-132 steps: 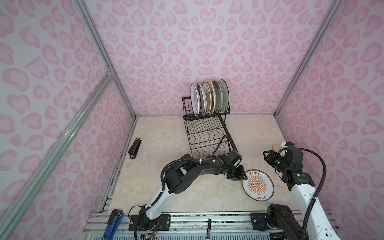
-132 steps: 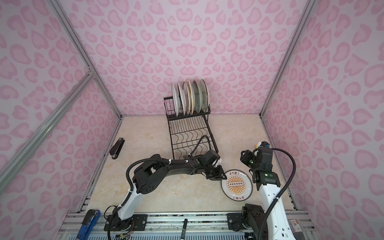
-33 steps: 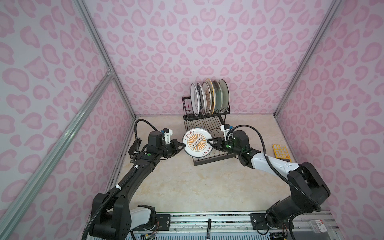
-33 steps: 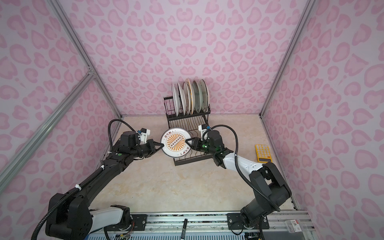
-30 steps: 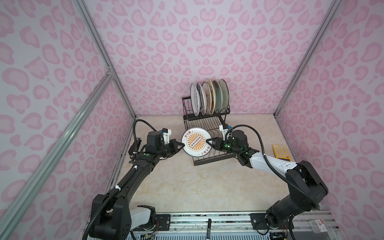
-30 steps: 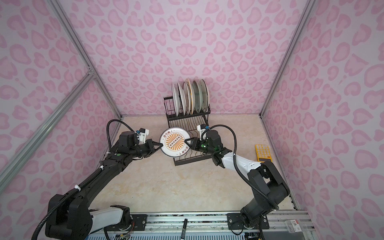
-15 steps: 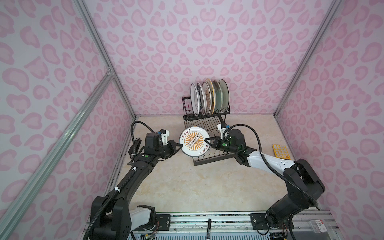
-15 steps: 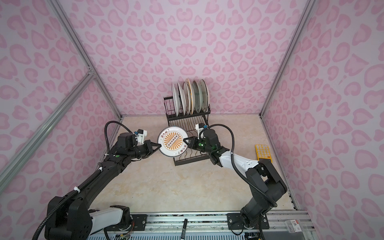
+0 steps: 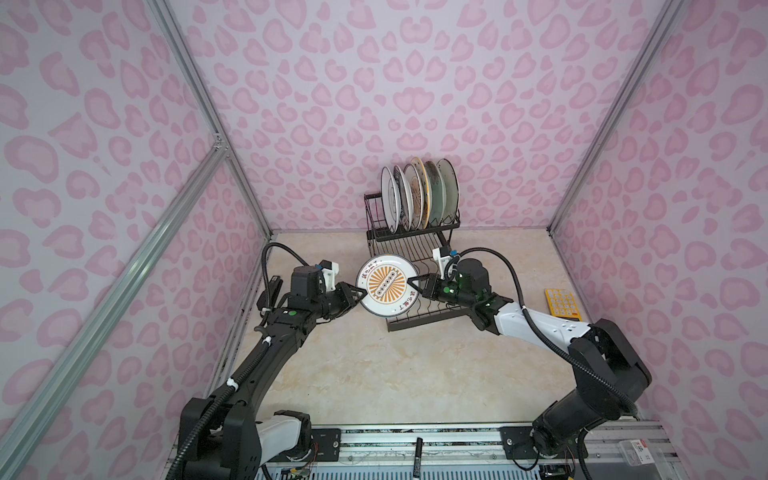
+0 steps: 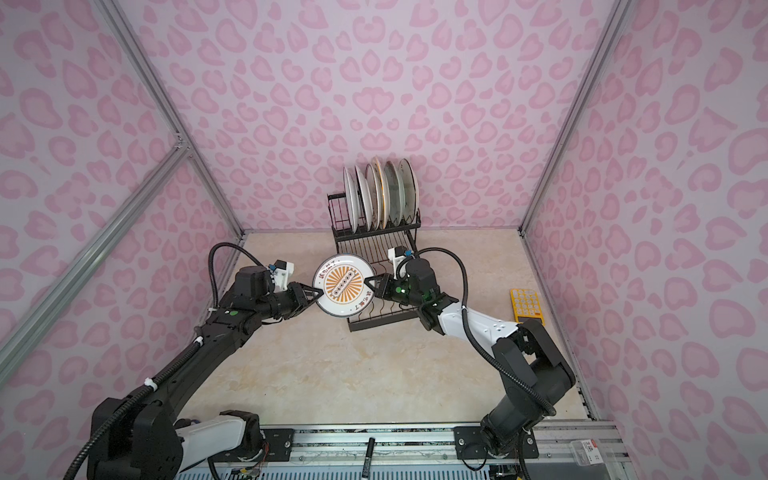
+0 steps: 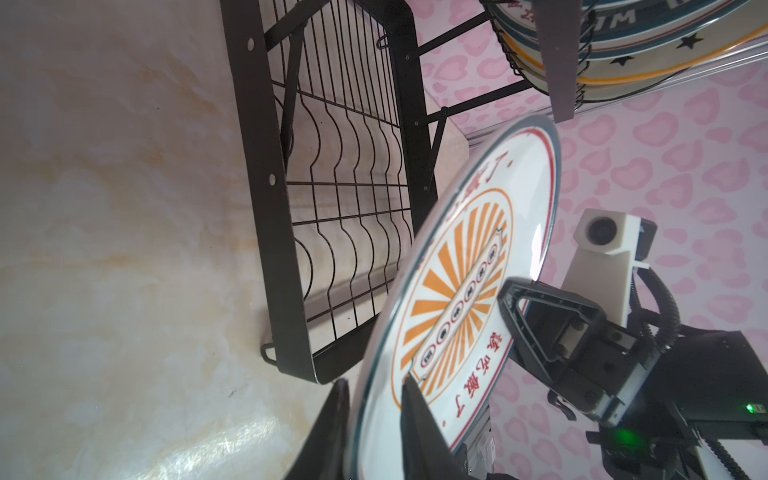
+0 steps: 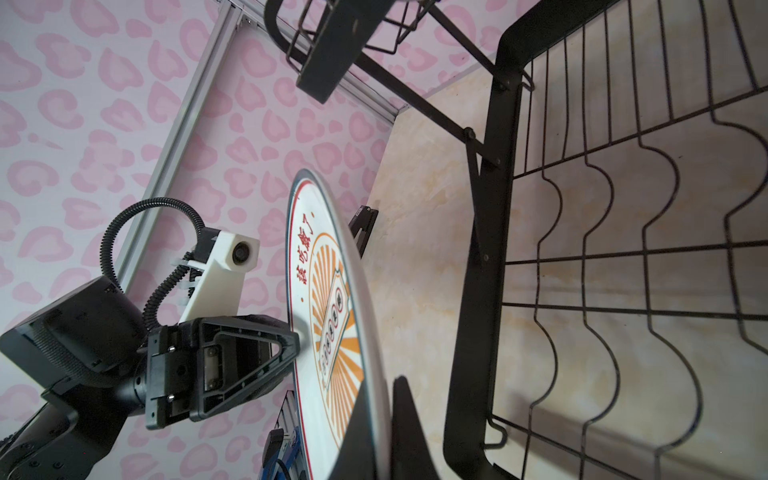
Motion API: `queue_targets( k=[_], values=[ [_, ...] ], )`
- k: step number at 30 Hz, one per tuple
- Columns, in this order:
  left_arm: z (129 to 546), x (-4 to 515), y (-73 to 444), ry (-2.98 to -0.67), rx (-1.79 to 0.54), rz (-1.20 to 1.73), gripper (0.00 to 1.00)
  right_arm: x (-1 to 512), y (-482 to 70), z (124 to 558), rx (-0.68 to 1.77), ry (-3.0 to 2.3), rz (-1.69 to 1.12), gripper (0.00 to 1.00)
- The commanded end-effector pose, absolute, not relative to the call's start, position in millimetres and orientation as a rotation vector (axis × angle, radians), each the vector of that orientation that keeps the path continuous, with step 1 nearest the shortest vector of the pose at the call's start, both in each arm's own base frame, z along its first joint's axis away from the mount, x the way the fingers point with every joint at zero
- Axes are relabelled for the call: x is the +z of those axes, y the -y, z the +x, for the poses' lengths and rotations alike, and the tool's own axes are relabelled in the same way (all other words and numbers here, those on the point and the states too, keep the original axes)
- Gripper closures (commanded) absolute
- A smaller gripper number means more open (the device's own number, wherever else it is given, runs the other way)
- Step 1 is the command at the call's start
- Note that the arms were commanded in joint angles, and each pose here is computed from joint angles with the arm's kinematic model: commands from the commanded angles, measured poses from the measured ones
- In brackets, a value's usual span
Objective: Load the plates into the dish rack
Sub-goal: 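Open the left gripper and carry the plate into the rack with the right gripper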
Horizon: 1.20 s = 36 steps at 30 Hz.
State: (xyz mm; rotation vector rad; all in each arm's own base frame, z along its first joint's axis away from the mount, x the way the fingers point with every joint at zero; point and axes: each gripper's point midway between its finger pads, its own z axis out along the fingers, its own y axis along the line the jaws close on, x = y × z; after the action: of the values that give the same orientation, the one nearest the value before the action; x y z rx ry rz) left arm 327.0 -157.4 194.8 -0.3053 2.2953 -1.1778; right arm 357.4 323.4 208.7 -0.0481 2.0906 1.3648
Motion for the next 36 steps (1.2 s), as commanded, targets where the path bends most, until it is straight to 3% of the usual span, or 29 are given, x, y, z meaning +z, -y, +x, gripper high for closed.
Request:
queue_targets(
  k=[1,8,19,36],
  values=[
    [329,202,155,-2.274,-1.146,-0.284,0.67,215,-323,357,1.358,-2.056,-0.084,1.0],
    [329,204,154,-2.274,-1.138,-0.28,0.55,213,-315,358,1.301,-2.059,-0.066,1.0],
    [325,200,136,-2.295,-0.992,-0.343,0.52,231,-284,360,1.093,-2.021,-0.033,1.0],
    [324,187,136,-2.301,-1.004,-0.349,0.52,350,-269,362,0.749,-1.783,-0.162,1.0]
  ],
)
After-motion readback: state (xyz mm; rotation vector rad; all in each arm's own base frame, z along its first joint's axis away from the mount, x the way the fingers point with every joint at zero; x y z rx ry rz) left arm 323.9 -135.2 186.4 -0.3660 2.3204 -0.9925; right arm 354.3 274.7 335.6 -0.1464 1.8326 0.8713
